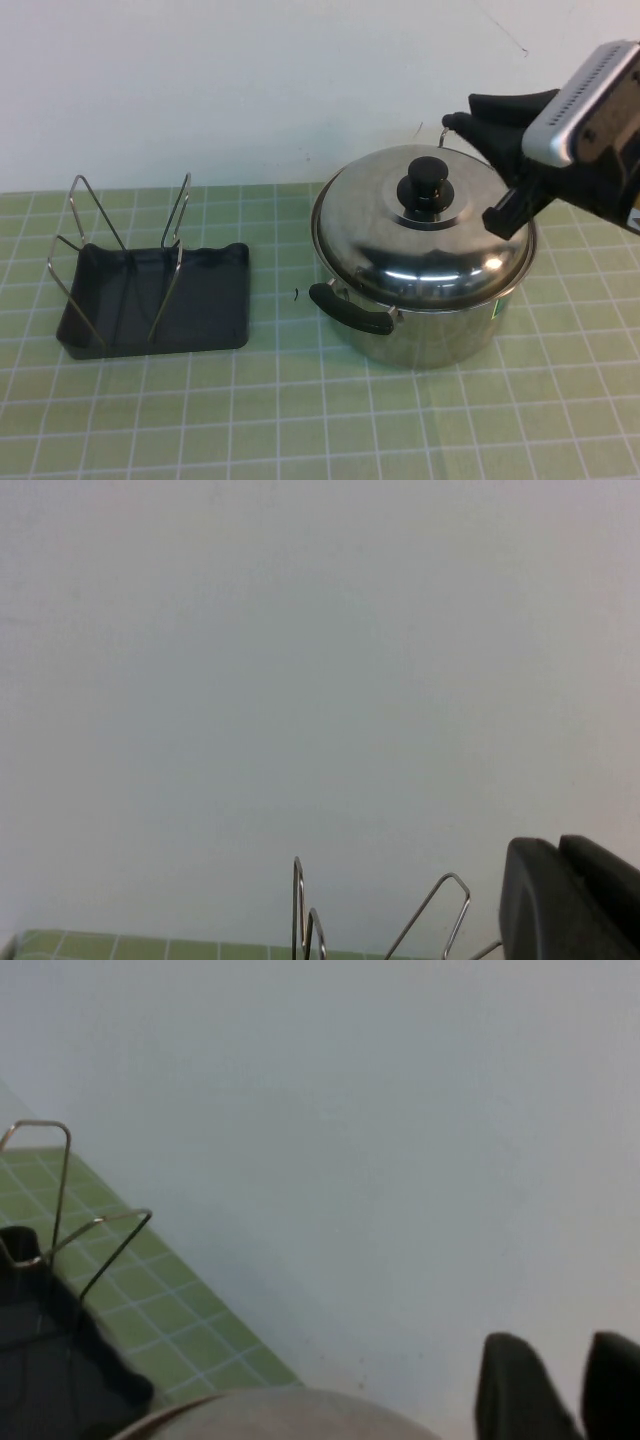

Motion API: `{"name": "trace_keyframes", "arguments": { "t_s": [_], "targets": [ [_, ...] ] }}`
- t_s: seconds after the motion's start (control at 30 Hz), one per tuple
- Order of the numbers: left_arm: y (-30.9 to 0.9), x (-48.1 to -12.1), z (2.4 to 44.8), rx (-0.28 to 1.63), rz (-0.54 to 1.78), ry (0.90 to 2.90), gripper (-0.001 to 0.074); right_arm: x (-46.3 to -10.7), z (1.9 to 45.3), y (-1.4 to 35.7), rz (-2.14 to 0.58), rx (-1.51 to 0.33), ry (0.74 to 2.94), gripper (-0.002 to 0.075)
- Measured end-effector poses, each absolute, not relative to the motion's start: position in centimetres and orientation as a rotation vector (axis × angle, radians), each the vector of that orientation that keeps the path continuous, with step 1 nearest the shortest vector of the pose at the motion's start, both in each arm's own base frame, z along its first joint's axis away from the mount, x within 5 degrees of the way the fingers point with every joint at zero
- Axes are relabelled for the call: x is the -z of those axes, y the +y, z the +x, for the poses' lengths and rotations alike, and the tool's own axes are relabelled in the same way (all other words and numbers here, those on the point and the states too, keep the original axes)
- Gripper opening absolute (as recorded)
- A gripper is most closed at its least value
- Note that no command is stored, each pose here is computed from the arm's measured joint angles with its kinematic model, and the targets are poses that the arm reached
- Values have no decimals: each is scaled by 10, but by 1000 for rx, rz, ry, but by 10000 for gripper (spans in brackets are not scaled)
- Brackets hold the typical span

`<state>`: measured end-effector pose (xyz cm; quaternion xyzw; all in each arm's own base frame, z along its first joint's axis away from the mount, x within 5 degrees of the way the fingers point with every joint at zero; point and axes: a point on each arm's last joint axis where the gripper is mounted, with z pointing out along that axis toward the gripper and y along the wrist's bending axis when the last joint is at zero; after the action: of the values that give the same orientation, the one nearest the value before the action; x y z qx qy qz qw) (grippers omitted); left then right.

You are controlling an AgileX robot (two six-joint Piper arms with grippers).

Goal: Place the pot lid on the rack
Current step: Open the pot

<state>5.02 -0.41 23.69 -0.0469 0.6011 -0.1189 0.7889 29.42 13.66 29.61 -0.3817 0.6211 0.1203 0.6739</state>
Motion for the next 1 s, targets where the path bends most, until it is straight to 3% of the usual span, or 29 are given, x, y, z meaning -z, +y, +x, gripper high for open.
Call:
{"name": "trace_keyframes", "arguments": {
  "t_s": [0.17,0.27,0.6,1.0],
  "targets": [
    [-4,-237,50,271,-114,1298,-3,-283,316,144,-786,-370,1492,549],
    [-4,-239,50,348,-176,1300,-3,-279,325,147,-763,-397,1517,646],
    [-5,-305,54,303,-128,1280,-3,-239,342,154,-773,-434,1619,690],
    [-13,-313,85,462,-155,1270,-3,-217,349,156,-752,-462,1669,682]
  ]
}}
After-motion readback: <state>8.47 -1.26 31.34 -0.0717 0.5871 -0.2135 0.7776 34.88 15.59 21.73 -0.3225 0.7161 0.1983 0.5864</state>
